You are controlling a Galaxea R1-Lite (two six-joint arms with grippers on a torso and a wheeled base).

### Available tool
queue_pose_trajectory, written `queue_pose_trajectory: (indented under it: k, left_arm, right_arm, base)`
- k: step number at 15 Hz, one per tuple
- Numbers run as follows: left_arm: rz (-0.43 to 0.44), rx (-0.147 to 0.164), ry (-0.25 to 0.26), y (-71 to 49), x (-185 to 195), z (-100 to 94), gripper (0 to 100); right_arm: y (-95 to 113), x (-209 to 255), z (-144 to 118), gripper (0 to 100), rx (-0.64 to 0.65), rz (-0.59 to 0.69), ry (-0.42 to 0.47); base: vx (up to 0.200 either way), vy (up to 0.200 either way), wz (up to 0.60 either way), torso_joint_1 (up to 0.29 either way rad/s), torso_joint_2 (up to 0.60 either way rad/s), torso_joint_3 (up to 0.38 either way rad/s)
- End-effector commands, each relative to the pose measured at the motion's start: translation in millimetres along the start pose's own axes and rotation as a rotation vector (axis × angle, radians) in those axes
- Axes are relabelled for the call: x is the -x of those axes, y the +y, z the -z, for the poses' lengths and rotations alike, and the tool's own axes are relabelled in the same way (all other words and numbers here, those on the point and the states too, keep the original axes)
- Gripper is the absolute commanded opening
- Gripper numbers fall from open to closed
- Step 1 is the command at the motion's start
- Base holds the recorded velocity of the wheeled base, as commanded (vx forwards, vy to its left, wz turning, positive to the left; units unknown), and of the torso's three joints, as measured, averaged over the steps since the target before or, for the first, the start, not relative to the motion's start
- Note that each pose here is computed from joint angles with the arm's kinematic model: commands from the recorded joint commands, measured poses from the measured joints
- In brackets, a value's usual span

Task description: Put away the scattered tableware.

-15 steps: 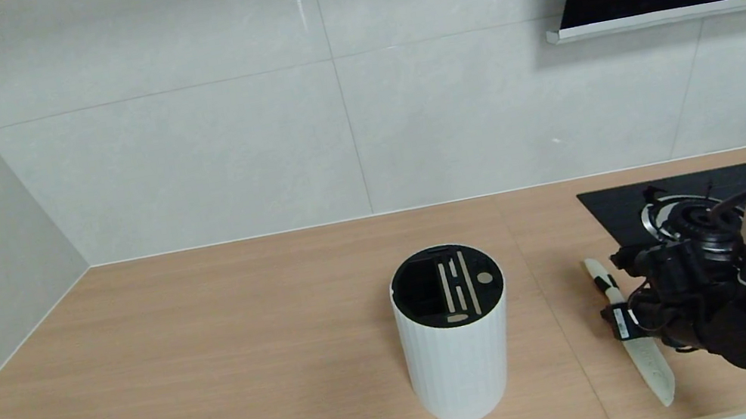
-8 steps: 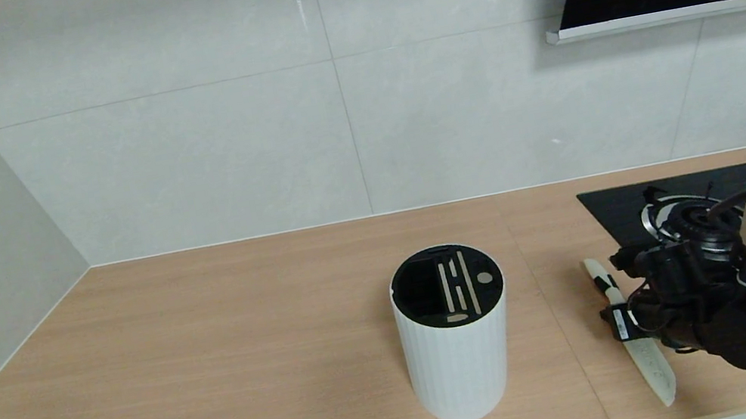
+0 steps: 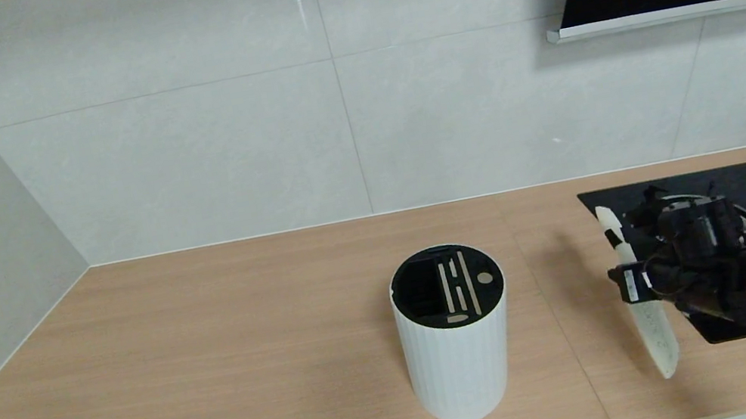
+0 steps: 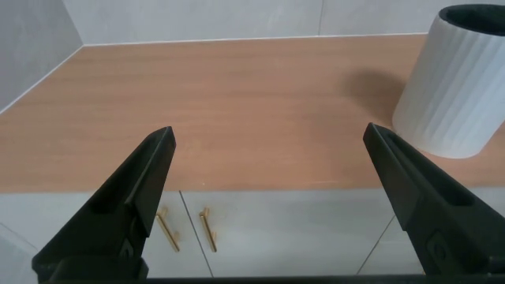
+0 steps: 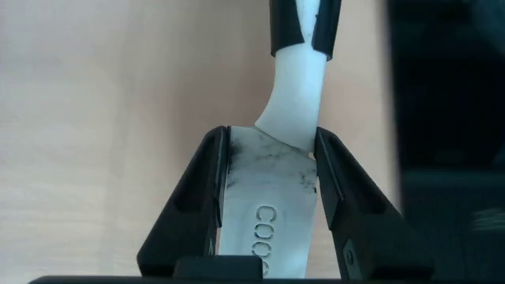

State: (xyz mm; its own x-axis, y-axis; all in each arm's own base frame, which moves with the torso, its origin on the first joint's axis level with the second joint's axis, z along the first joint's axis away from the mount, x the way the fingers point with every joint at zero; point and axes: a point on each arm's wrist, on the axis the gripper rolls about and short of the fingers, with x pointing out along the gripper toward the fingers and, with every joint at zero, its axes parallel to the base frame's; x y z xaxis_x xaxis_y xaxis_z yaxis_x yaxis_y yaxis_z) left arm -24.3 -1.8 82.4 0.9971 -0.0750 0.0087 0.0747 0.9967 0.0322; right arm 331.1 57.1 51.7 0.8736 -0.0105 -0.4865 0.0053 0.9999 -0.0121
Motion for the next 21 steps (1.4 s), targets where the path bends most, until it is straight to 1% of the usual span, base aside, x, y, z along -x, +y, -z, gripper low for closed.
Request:
queue_pose_trajectory:
  k: [1, 2, 3, 4, 5, 6, 7, 8, 9, 10, 11, 12, 13, 14, 15, 16, 17, 18, 19, 20, 21]
  left_arm:
    - [0.105, -0.002, 0.019, -1.2, -1, -28.0, 100]
    - [0.175, 0.006, 0.051, -1.3, -8, -57.4, 100]
    - [0.208, 0.013, 0.076, -0.6, -18, -77.2, 100]
    - [0.262, 0.028, 0.137, 1.3, -45, -111.5, 100]
    - [0.294, 0.032, 0.172, 2.4, -62, -125.2, 100]
    - [0.352, 0.029, 0.212, 3.2, -88, -142.0, 100]
    - [0.405, 0.026, 0.245, 2.0, -110, -152.4, 100]
    - [0.440, 0.027, 0.258, -0.7, -128, -160.0, 100]
    - [0.498, 0.036, 0.270, -7.7, -144, -162.6, 100]
    - [0.578, 0.073, 0.271, -20.8, -159, -163.7, 100]
    - [0.647, 0.126, 0.273, -34.3, -170, -163.8, 100]
    - [0.711, 0.198, 0.281, -48.3, -178, -164.3, 100]
    - [0.760, 0.293, 0.301, -63.4, -189, -164.4, 100]
    - [0.792, 0.389, 0.319, -76.7, -200, -162.7, 100]
    - [0.810, 0.444, 0.335, -84.8, -207, -160.1, 100]
    - [0.839, 0.551, 0.358, -101.1, -222, -154.2, 100]
    - [0.850, 0.611, 0.362, -109.6, -231, -150.0, 100]
    - [0.850, 0.629, 0.363, -111.6, -235, -147.1, 100]
    - [0.860, 0.662, 0.367, -119.7, -244, -136.7, 100]
    - [0.885, 0.669, 0.382, -130.6, -247, -127.4, 100]
    - [0.897, 0.676, 0.372, -141.6, -249, -119.5, 100]
  right_arm:
    - [2, 55, -71, 0, -0.027, -0.025, -0.192]
    - [6, 68, -89, 0, -0.026, -0.042, -0.230]
    - [10, 76, -100, 0, -0.026, -0.057, -0.257]
    - [20, 93, -120, 0, -0.023, -0.095, -0.312]
    - [29, 104, -130, 0, -0.016, -0.125, -0.346]
    - [40, 123, -138, 0, -0.010, -0.170, -0.383]
    - [51, 142, -140, 0, -0.003, -0.212, -0.410]
    - [59, 156, -138, 0, 0.000, -0.238, -0.428]
    - [66, 167, -134, 0, 0.005, -0.259, -0.435]
    - [73, 179, -128, 0, 0.010, -0.287, -0.436]
    - [78, 185, -122, 0, 0.025, -0.322, -0.424]
    - [87, 190, -119, 0, 0.034, -0.353, -0.425]
    - [96, 194, -116, 0, 0.046, -0.387, -0.420]
    - [100, 195, -111, 0, 0.058, -0.403, -0.405]
    - [103, 197, -108, 0, 0.066, -0.419, -0.399]
    - [115, 203, -100, 0, 0.087, -0.471, -0.382]
    - [125, 210, -91, 0, 0.112, -0.518, -0.365]
    - [128, 211, -88, 0, 0.119, -0.530, -0.359]
    - [139, 216, -81, 0, 0.136, -0.574, -0.348]
    - [144, 216, -78, 0, 0.147, -0.590, -0.336]
    - [151, 217, -73, 0, 0.158, -0.608, -0.323]
  base:
    - [0.000, 0.000, 0.00, 0.000, 0.00, 0.000]
    - [0.000, 0.000, 0.00, 0.000, 0.00, 0.000]
    - [0.000, 0.000, 0.00, 0.000, 0.00, 0.000]
    - [0.000, 0.000, 0.00, 0.000, 0.00, 0.000]
    - [0.000, 0.000, 0.00, 0.000, 0.00, 0.000]
    - [0.000, 0.000, 0.00, 0.000, 0.00, 0.000]
    - [0.000, 0.000, 0.00, 0.000, 0.00, 0.000]
    - [0.000, 0.000, 0.00, 0.000, 0.00, 0.000]
    - [0.000, 0.000, 0.00, 0.000, 0.00, 0.000]
    - [0.000, 0.000, 0.00, 0.000, 0.00, 0.000]
    - [0.000, 0.000, 0.00, 0.000, 0.00, 0.000]
    - [0.000, 0.000, 0.00, 0.000, 0.00, 0.000]
    - [0.000, 0.000, 0.00, 0.000, 0.00, 0.000]
    - [0.000, 0.000, 0.00, 0.000, 0.00, 0.000]
    - [0.000, 0.000, 0.00, 0.000, 0.00, 0.000]
    - [0.000, 0.000, 0.00, 0.000, 0.00, 0.000]
    - [0.000, 0.000, 0.00, 0.000, 0.00, 0.000]
    - [0.000, 0.000, 0.00, 0.000, 0.00, 0.000]
    - [0.000, 0.000, 0.00, 0.000, 0.00, 0.000]
    - [0.000, 0.000, 0.00, 0.000, 0.00, 0.000]
    - [0.000, 0.000, 0.00, 0.000, 0.00, 0.000]
